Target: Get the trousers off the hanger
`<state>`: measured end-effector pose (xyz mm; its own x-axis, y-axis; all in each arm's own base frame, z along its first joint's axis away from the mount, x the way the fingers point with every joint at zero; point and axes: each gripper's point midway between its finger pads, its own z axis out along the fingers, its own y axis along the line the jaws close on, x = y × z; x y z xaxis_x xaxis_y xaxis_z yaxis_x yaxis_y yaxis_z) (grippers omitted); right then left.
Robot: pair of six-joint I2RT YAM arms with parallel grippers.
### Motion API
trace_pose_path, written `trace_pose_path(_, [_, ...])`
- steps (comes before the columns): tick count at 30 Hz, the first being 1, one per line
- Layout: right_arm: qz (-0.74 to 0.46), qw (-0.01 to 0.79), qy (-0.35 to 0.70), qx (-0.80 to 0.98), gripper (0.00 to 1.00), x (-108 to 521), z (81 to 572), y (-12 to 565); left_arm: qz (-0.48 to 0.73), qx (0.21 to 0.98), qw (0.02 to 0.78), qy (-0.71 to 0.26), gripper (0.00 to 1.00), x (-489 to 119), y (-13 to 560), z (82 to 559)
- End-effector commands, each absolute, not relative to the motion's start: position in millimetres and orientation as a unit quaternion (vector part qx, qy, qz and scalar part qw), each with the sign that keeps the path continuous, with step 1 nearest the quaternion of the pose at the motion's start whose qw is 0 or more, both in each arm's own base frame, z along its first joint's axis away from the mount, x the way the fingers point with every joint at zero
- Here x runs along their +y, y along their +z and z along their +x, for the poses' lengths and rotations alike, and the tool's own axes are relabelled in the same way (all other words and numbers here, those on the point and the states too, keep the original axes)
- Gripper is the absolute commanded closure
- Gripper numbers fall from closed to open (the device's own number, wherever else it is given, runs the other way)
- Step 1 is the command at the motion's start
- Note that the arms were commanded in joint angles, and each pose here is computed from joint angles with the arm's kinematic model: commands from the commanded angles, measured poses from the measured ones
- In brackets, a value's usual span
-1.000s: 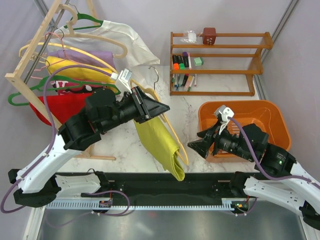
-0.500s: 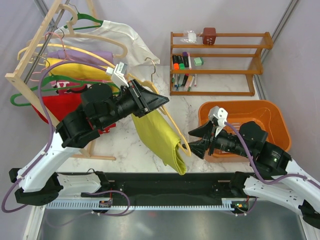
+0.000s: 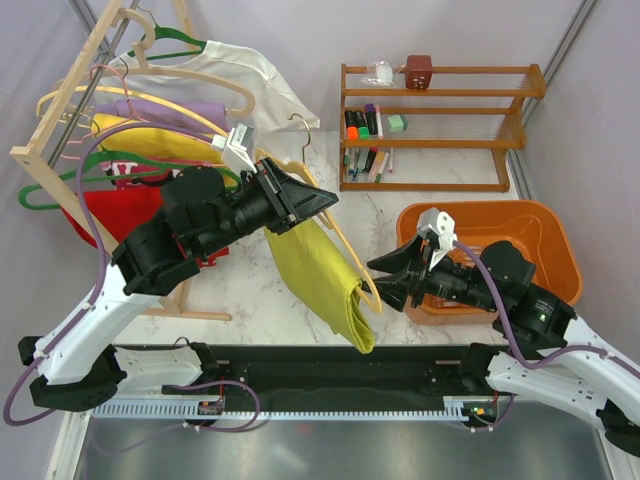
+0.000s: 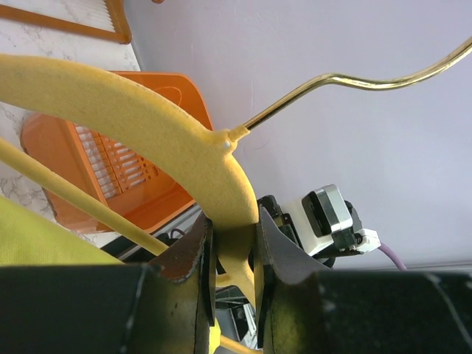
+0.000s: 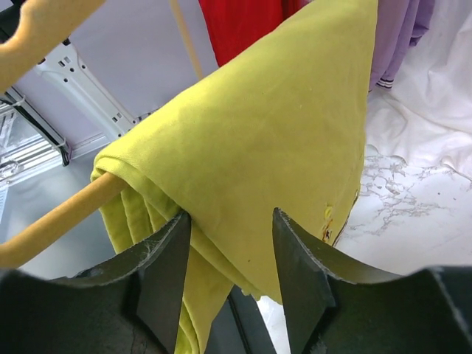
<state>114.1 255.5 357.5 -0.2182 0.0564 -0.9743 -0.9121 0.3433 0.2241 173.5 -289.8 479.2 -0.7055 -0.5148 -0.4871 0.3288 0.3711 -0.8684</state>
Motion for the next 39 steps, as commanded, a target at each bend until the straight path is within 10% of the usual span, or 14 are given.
trace_pose_path(1, [-0.334,0.534,0.486,0.607,0.43,250,103,377,-0.079,0.632,0.419,-0.647,0.98,-271,566,163])
trace_pose_path(39, [-0.279,0.583,0.477,0.595,0.55,270,141,374,-0.100,0.630,0.389,-0.664,0.98,-283,554,167])
